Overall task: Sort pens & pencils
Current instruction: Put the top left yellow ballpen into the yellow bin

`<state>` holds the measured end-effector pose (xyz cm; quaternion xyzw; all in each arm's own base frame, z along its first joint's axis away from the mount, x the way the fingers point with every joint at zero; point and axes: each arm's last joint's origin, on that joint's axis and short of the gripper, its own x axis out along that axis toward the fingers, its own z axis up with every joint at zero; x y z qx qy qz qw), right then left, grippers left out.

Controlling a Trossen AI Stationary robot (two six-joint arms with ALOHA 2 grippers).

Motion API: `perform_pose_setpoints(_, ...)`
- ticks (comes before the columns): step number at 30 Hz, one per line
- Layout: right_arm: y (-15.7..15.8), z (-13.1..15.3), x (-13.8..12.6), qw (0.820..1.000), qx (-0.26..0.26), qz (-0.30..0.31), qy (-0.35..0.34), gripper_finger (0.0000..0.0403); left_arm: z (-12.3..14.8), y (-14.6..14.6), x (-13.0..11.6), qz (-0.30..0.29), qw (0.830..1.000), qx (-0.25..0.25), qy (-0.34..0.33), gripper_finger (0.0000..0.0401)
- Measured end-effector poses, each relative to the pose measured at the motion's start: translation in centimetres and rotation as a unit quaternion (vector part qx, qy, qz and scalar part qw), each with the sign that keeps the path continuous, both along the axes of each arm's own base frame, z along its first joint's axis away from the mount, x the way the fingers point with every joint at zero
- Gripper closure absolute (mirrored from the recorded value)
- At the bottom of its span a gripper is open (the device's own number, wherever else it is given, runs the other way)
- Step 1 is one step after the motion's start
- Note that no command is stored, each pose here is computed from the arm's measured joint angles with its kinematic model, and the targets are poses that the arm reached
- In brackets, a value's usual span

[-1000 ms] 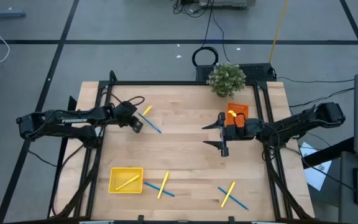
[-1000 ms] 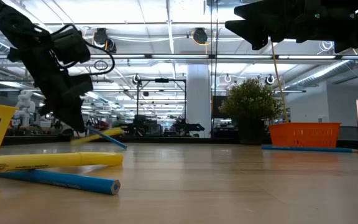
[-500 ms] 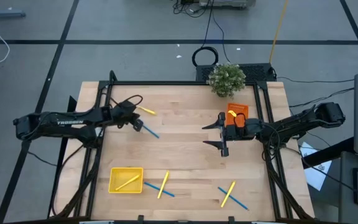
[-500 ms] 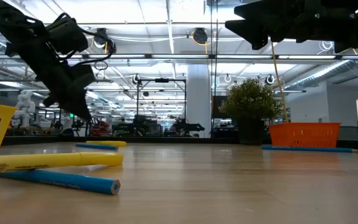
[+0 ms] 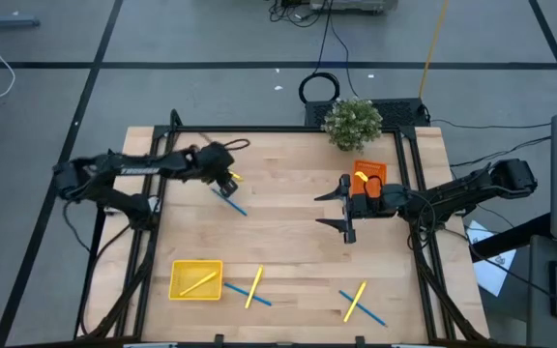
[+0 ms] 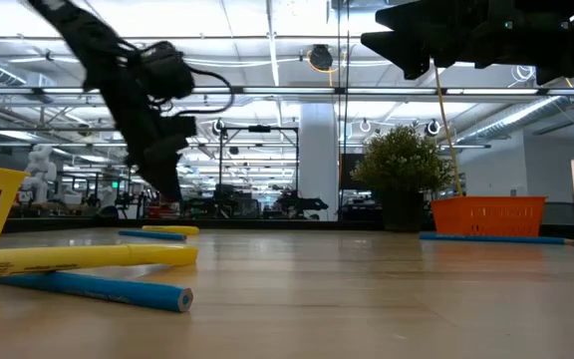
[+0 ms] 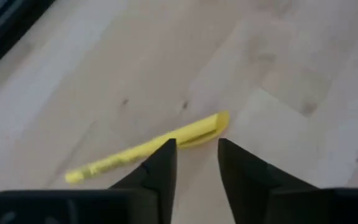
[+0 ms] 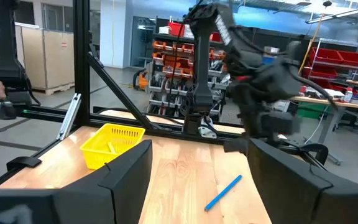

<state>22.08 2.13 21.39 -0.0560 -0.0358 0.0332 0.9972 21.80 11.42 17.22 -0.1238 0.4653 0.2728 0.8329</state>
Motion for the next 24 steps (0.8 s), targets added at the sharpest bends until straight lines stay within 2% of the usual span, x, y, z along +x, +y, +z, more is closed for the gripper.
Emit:
perform_pose_setpoints(3, 0.0, 0.0, 0.0, 1.000, 0.000, 0.000, 0.000, 0.0151, 0.2, 1.0, 1.6, -0.075, 0.996, -0.002, 0.051, 0.0254)
perform_pose_setpoints(6, 0.0, 0.0, 0.0, 1.000, 0.000, 0.000, 0.001, 0.0151, -0.1, 1.5, 2.6, -0.145, 0.983, 0.004, 0.111, 0.0248)
perform_pose_setpoints(11, 0.0, -0.1, 0.0, 1.000, 0.000, 0.000, 0.004, 0.0151, -1.2, 2.3, 3.5, -0.217, 0.961, 0.008, 0.171, 0.0249)
perform_pose_setpoints(18, 0.0, -0.1, 0.0, 1.000, -0.001, 0.000, 0.005, 0.0151, -2.6, 3.6, 3.4, -0.228, 0.951, 0.016, 0.208, 0.0249)
perform_pose_setpoints(24, 0.0, -0.1, 0.0, 1.000, -0.001, 0.000, 0.007, 0.0151, -2.7, 4.1, 3.4, -0.233, 0.952, 0.022, 0.197, 0.0249)
